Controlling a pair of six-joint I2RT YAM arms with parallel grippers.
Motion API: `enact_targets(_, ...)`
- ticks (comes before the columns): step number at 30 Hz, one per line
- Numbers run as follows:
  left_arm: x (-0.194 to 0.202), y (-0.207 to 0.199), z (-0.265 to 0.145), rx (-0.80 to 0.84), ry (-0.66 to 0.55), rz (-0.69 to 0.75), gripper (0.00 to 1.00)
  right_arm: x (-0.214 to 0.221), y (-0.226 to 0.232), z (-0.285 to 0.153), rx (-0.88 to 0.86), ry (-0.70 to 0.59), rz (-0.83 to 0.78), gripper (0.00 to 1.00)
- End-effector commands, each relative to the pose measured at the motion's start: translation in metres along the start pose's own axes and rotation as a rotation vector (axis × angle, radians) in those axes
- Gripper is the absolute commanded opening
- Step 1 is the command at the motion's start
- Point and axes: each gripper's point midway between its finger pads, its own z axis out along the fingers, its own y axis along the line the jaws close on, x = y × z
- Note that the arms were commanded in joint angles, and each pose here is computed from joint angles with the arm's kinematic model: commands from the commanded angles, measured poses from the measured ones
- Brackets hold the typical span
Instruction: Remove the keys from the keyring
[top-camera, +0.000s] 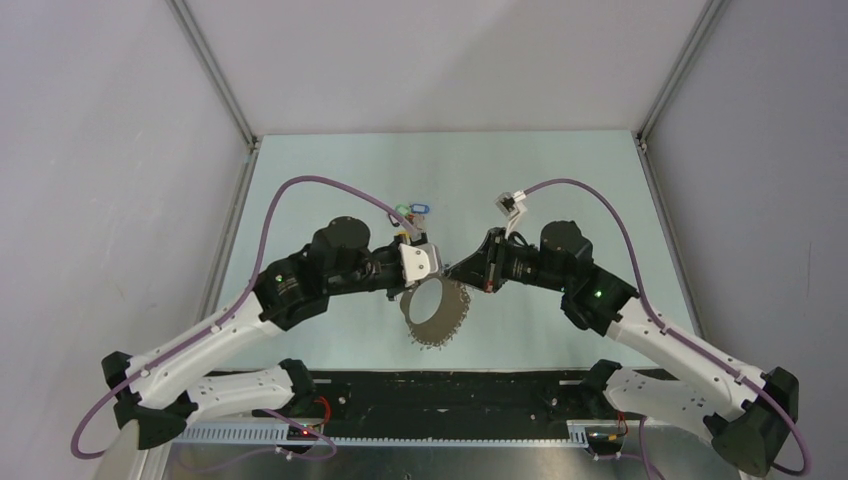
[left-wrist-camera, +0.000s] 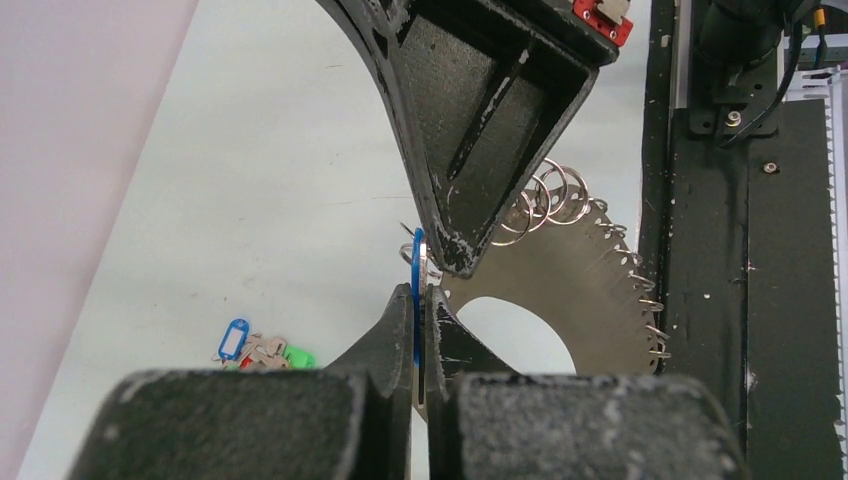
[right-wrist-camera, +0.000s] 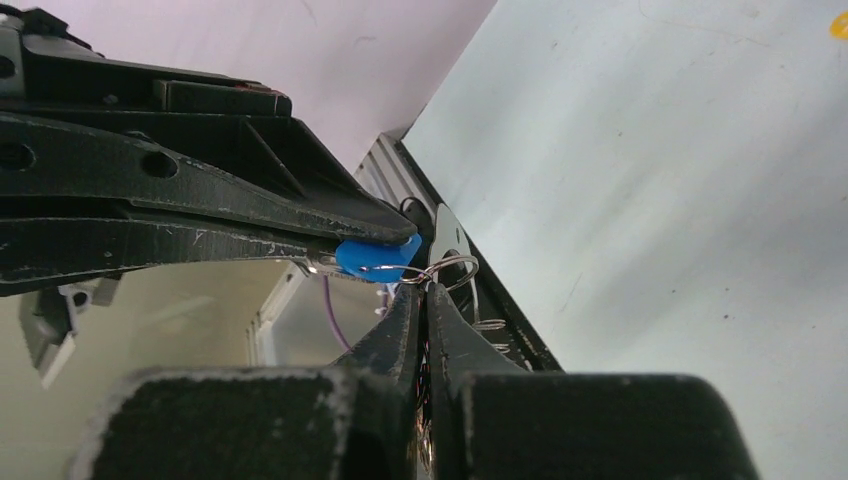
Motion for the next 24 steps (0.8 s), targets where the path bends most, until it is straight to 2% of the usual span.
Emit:
enact_targets(1,-0.03,0.004,-0.012,-0.016,-0.112,0.051,0.0,-0.009,-0.003,-0.006,0.024,-0.051,0.053,0.09)
enact_targets(2,-0.029,0.003,-0.011,-0.015,-0.11,0.05,0.0,-0.009,0.002,-0.008,0.002,-0.05,0.03,0.16)
enact_targets(3,-0.029,0.003,-0.011,-0.014,-0.11,0.049,0.0,-0.01,0.005,-0.01,-0.01,-0.054,-0.012,0.3)
enact_targets(4,-0.029,0.003,-0.011,-0.014,-0.11,0.05,0.0,-0.011,0.009,-0.014,-0.022,-0.063,-0.039,0.35)
enact_targets(5,-0.029,0.003,-0.011,-0.013,-0.109,0.049,0.0,-0.011,0.008,-0.016,-0.02,-0.063,-0.082,0.44)
enact_targets(9,-0.03,0.003,-0.011,-0.011,-0.111,0.049,0.0,-0.014,0.016,-0.037,-0.03,-0.094,-0.201,0.63)
enact_targets(15,-0.03,0.0,-0.011,0.003,-0.117,0.055,0.0,-0.021,0.019,-0.055,-0.03,-0.139,-0.403,0.62)
enact_targets(20,-0.031,-0.002,-0.012,0.013,-0.124,0.061,0.0,-0.041,0.019,-0.062,-0.002,-0.223,-0.62,0.55)
enact_targets(24,-0.033,-0.005,-0.014,0.026,-0.137,0.069,0.0,-0.049,0.017,-0.055,-0.005,-0.237,-0.749,0.5)
